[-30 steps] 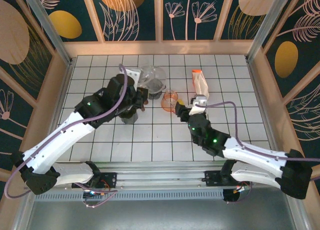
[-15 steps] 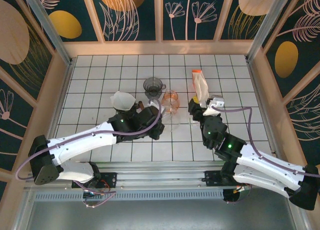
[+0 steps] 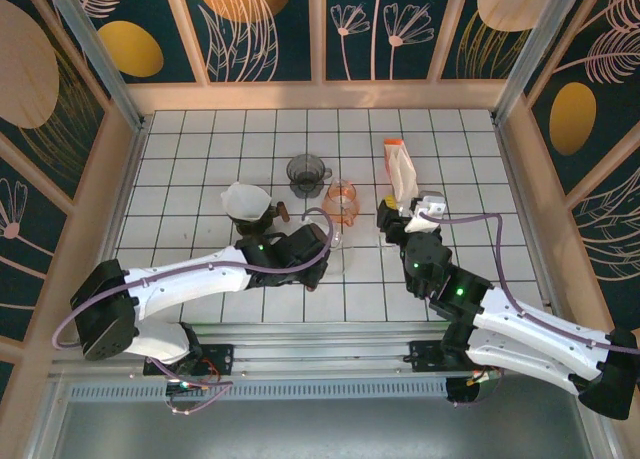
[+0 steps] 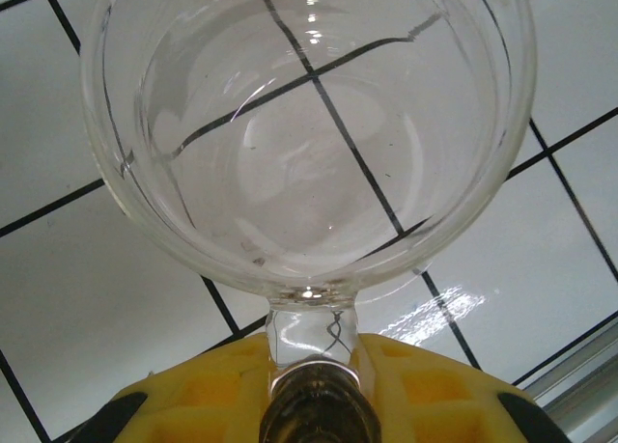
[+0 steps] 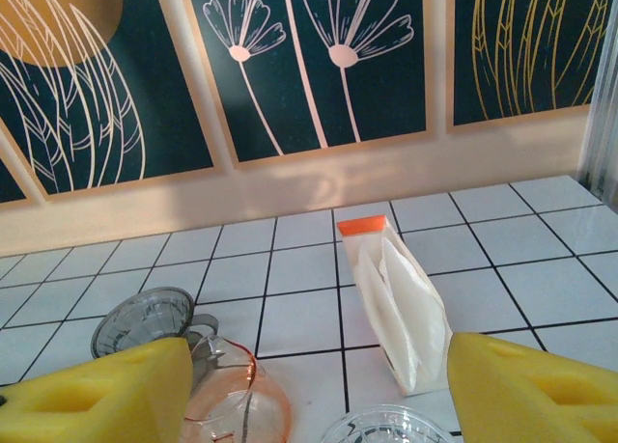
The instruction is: Place the coffee filter in the dripper
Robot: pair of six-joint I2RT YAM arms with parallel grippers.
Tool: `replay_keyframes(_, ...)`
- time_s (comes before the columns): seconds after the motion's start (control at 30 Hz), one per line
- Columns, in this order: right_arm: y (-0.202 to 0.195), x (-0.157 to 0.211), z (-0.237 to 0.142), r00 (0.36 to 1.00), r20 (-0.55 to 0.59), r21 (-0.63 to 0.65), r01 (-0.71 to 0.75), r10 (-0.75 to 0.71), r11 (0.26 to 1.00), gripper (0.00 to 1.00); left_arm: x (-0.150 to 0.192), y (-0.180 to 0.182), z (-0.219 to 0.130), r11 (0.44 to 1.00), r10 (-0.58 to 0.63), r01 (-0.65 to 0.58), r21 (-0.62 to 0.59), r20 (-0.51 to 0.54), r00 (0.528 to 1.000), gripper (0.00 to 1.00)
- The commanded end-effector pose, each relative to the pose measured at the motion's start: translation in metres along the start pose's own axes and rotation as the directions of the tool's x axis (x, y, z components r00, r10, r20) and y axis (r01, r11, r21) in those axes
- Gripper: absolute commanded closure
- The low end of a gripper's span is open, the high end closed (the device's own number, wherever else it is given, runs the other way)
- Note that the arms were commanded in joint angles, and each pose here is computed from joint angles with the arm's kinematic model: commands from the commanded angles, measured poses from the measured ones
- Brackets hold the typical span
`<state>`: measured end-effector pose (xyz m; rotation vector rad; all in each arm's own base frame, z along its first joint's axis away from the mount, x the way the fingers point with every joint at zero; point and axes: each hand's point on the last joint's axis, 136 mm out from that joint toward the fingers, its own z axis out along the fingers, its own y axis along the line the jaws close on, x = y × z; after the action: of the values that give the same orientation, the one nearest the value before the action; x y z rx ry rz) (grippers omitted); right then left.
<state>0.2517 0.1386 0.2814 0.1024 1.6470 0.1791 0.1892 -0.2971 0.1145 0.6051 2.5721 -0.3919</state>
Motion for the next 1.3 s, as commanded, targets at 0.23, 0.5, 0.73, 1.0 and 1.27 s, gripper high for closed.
replay_keyframes(0.23, -0.01, -0.001, 0.0, 0.999, 0.017, 0.043, -0.032, 0.032, 0.999, 0.29, 0.001, -0.006, -0.006, 0.999, -0.026, 0.027, 0.027, -0.008, 1.0, 1.0)
replay_keyframes(0.5, -0.01, 0.005, 0.0, 0.999, 0.003, 0.041, -0.043, 0.042, 0.998, 0.29, 0.012, 0.001, -0.002, 1.0, -0.02, 0.02, -0.018, -0.045, 0.999, 1.0)
replay_keyframes(0.73, -0.01, 0.006, 0.0, 0.999, 0.0, 0.04, -0.046, 0.046, 0.998, 0.29, 0.022, 0.0, 0.005, 0.999, 0.003, -0.006, -0.037, -0.077, 0.997, 1.0)
replay_keyframes(1.0, -0.01, 0.005, 0.0, 0.999, 0.001, 0.038, -0.053, 0.053, 0.998, 0.29, 0.023, 0.0, 0.005, 0.999, -0.002, -0.001, -0.038, -0.078, 0.997, 0.83)
replay_keyframes(1.27, -0.008, 0.005, 0.001, 0.999, 0.001, 0.032, -0.054, 0.054, 0.998, 0.27, 0.0, -0.001, -0.016, 0.999, -0.01, 0.01, -0.038, 0.008, 1.0, 0.37)
